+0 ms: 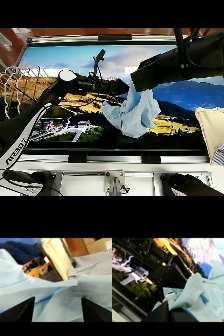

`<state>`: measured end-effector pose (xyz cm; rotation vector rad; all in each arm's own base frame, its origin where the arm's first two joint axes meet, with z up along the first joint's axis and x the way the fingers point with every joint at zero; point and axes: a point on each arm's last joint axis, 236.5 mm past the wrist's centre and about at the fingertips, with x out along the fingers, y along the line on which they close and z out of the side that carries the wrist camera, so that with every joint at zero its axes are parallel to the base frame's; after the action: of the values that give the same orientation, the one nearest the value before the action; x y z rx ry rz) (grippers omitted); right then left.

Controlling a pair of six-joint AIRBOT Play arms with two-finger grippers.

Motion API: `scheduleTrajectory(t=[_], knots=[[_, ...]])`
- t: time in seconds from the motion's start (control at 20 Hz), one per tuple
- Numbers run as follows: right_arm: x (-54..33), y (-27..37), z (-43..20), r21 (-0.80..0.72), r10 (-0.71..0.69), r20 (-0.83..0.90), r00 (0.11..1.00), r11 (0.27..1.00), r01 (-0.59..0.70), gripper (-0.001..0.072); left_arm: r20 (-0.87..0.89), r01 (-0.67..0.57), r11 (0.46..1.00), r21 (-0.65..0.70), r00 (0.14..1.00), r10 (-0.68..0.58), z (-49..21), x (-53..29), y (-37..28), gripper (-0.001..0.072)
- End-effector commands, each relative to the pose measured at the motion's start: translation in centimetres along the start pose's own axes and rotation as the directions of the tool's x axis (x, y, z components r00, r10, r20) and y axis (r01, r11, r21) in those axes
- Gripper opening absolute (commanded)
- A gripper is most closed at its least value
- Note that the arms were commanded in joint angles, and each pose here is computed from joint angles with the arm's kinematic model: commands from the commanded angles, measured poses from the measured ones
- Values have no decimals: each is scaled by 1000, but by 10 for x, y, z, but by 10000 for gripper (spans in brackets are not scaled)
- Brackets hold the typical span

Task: Fold the shirts.

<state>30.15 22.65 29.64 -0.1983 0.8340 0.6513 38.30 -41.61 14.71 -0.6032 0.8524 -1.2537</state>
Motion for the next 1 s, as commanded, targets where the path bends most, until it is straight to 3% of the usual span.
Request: scheduleTrajectory(t=[0.0,0.1,0.15,0.2,0.25,0.55,0.9,0.95], knots=[[0,3,-2,-1,12,-7,1000,1000,-12,55,86,135,989,69,986,-140,19,0,-30,720],[0,1,-2,0,4,-7,1000,1000,-4,55,84,226,968,109,968,-235,19,-6,-51,718],[0,0,-1,0,0,-7,1000,1000,0,55,60,254,960,117,963,-262,14,-8,-57,664],[0,0,-1,1,-2,-7,1000,1000,2,55,38,273,955,118,959,-279,9,-10,-60,310],[0,-1,-1,5,-5,-7,1000,1000,5,56,24,289,950,119,955,-294,7,-13,-62,43],[0,-4,-9,80,-19,-39,999,997,22,80,53,236,959,154,968,-246,26,-50,-31,45],[15,-22,-52,281,-82,-261,962,947,157,56,-29,85,979,187,996,-81,11,-62,17,50],[25,-25,-59,323,-88,-309,947,927,192,55,-51,66,978,198,997,-57,6,-62,23,157]])
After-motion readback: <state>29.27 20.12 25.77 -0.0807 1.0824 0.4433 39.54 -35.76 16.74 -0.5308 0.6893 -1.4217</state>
